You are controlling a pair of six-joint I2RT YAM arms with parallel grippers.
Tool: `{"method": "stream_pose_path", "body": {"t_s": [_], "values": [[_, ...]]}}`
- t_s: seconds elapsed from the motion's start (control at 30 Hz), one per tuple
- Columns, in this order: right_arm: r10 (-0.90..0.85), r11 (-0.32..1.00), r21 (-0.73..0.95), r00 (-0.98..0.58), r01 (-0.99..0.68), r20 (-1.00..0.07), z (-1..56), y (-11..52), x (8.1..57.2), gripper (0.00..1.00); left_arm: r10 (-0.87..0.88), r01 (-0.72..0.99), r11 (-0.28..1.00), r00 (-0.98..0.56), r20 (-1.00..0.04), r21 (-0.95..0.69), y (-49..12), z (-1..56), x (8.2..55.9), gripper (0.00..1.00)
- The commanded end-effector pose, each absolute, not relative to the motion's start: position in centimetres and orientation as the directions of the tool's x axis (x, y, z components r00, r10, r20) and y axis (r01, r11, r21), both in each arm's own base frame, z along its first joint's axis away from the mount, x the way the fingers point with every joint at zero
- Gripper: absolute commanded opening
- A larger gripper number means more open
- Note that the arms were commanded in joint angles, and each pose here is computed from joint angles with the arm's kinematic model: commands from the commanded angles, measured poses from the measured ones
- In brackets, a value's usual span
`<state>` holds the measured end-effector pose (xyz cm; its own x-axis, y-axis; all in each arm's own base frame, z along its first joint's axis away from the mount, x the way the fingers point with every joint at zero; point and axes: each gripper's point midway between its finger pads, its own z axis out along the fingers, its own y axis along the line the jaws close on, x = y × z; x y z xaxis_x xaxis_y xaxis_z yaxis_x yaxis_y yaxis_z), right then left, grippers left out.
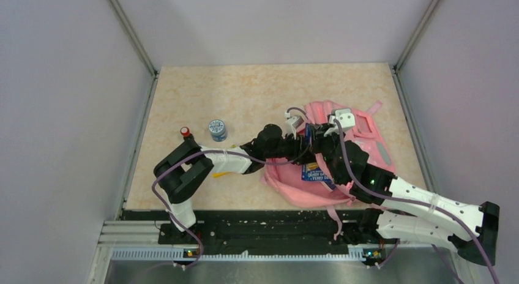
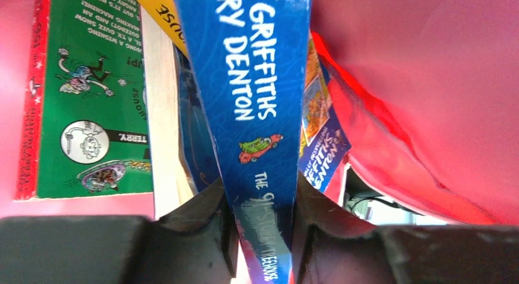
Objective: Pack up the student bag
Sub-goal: Place the book in the student bag.
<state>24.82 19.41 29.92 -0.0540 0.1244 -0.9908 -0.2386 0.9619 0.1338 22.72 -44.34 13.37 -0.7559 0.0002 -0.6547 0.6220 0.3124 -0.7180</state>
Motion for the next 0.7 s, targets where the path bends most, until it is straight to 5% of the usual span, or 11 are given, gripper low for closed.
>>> {"method": "stream_pose_path", "body": {"t_s": [0.0, 0.17, 0.27, 0.53, 0.67], "values": [[0.249, 0.942, 0.24, 0.006, -0.235, -0.969, 33.6, 19.3, 25.2, 0.0, -0.01, 0.719, 0.321, -0.648, -0.762, -0.616, -44.5, 15.5, 23.8, 0.41], [0.246, 0.944, 0.24, -0.001, -0.228, -0.969, 33.0, 19.1, 25.3, 0.0, 0.028, 0.729, 0.448, -0.59, -0.807, -0.517, -41.6, 15.1, 24.4, 0.71], [0.241, 0.946, 0.236, -0.006, -0.222, -0.971, 32.6, 19.0, 25.3, 0.0, 0.059, 0.715, 0.54, -0.558, -0.828, -0.444, -39.1, 14.6, 24.7, 0.81], [0.225, 0.946, 0.222, -0.016, -0.238, -0.974, 31.8, 19.0, 25.1, 0.0, 0.023, 0.472, 0.839, -0.529, -0.848, -0.271, -29.8, 14.0, 27.1, 0.89], [0.209, 0.946, 0.209, -0.027, -0.248, -0.978, 31.2, 19.2, 25.0, 0.0, -0.02, 0.398, 0.872, -0.555, -0.832, -0.286, -27.4, 13.1, 28.1, 0.91]]}}
